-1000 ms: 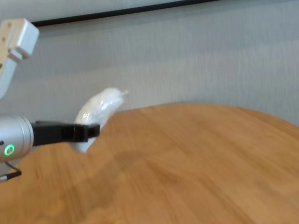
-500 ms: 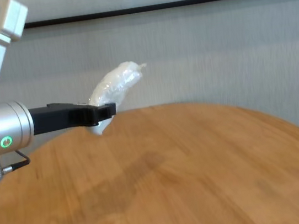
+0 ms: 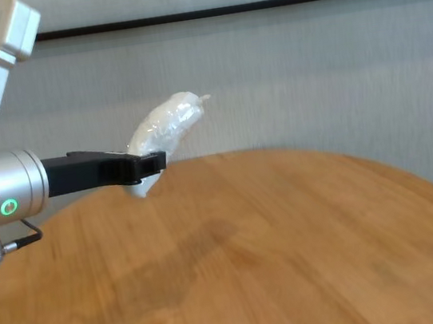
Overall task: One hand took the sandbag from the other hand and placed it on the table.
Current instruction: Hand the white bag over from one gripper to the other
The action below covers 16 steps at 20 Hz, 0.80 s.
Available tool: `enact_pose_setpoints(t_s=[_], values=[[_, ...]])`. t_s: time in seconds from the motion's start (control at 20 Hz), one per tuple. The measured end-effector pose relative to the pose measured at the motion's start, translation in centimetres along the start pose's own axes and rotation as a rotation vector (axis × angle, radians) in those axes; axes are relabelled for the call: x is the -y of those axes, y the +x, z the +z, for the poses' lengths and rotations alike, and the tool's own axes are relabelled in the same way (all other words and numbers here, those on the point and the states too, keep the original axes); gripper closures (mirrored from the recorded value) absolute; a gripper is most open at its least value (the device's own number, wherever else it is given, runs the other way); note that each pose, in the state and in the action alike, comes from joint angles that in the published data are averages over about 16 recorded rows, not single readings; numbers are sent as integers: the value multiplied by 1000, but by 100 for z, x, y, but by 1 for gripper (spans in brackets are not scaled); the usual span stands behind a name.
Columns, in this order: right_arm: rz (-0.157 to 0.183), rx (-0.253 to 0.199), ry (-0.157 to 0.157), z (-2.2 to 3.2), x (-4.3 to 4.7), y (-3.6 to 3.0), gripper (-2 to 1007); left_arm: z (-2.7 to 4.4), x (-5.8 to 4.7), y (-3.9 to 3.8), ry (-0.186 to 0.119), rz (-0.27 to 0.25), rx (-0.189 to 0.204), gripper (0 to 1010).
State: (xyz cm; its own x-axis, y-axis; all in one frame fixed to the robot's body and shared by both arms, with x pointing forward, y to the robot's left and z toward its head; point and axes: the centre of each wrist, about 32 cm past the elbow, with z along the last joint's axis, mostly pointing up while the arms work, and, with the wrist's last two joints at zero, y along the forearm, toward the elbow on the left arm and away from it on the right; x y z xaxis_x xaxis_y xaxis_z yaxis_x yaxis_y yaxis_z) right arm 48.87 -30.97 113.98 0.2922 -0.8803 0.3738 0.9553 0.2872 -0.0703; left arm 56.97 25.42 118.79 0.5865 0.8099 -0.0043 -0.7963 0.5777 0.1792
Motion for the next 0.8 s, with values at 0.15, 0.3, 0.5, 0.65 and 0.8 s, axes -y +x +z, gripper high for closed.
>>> enact_pose_setpoints(t_s=[0.15, 0.3, 0.5, 0.65, 0.8], values=[[0, 0, 0, 0, 0, 0, 4, -2, 2, 0, 4, 2, 0, 631], [0, 0, 0, 0, 0, 0, 4, -3, 5, 0, 7, 4, 0, 631], [0, 0, 0, 0, 0, 0, 4, -4, 8, 0, 10, 6, 1, 631], [0, 0, 0, 0, 0, 0, 4, -4, 9, -1, 12, 7, 1, 631], [0, 0, 0, 0, 0, 0, 4, -4, 10, -1, 13, 7, 1, 631]])
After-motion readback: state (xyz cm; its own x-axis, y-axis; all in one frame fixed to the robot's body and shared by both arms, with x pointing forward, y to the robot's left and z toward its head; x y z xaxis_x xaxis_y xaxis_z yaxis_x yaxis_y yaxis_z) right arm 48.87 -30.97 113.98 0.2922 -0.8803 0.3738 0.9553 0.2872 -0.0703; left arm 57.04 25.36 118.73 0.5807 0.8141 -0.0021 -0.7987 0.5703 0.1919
